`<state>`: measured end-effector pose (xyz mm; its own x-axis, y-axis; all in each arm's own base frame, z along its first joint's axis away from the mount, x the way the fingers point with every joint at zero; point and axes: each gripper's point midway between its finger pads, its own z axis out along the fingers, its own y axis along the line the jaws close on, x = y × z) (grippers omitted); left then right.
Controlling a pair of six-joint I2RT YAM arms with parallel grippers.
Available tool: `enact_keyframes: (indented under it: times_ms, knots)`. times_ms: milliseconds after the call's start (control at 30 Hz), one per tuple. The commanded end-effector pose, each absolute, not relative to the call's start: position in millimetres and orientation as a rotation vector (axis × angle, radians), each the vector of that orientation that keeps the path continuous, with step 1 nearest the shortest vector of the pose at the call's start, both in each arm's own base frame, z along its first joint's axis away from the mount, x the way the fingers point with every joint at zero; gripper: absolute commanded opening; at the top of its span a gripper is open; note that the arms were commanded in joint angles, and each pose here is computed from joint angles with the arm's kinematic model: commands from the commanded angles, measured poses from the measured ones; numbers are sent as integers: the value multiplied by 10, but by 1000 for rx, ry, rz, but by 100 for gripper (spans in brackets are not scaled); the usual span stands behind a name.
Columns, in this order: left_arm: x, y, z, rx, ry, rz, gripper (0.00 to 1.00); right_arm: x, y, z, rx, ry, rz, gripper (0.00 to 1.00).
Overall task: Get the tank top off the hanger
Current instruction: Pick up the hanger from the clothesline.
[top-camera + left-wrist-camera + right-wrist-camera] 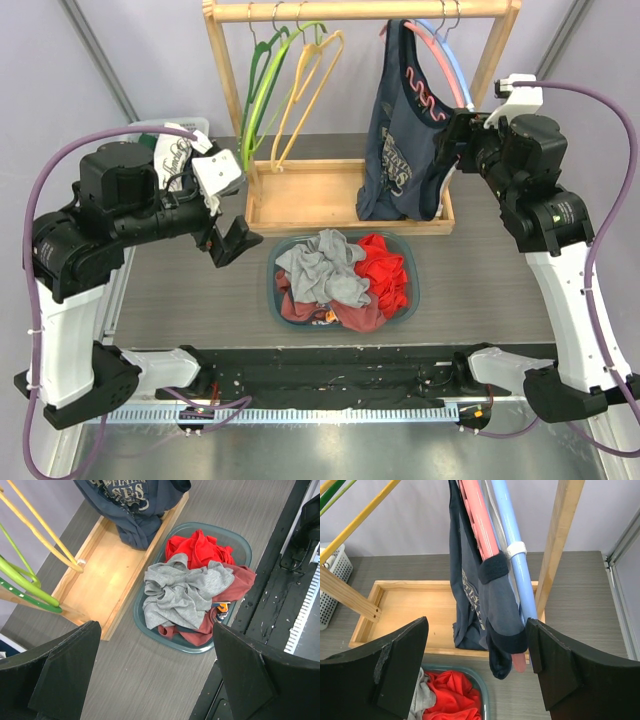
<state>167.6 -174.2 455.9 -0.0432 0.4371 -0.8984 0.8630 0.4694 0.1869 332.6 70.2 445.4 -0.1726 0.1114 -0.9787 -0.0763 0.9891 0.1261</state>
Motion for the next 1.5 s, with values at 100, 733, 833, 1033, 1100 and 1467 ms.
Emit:
enact_keyframes:
  times_ms: [100,733,833,1033,1100,1467]
  knots:
    - [1614,-1740,4641,1118,1637,-534,100,3402,803,4600,23,1699,232,88]
    - [1595,-1709,4627,1115,1639,-534,100,3699,1007,4674,27,1699,308,43]
    - [1593,-1702,4612,1113,1645,-536,100,3703,1104,4738,7,1688,329,28]
    - [1595,-1710,4628,1113,1640,-541,100,3730,1467,4833,-56,1685,367,21]
    - [1588,-1709,4623,1114,1641,-543,100,3724,1612,4886,-84,1676,375,18]
    - [1551,-1646,4598,1114,1640,-521,100,3854,1909,4837,-128,1701,337,15]
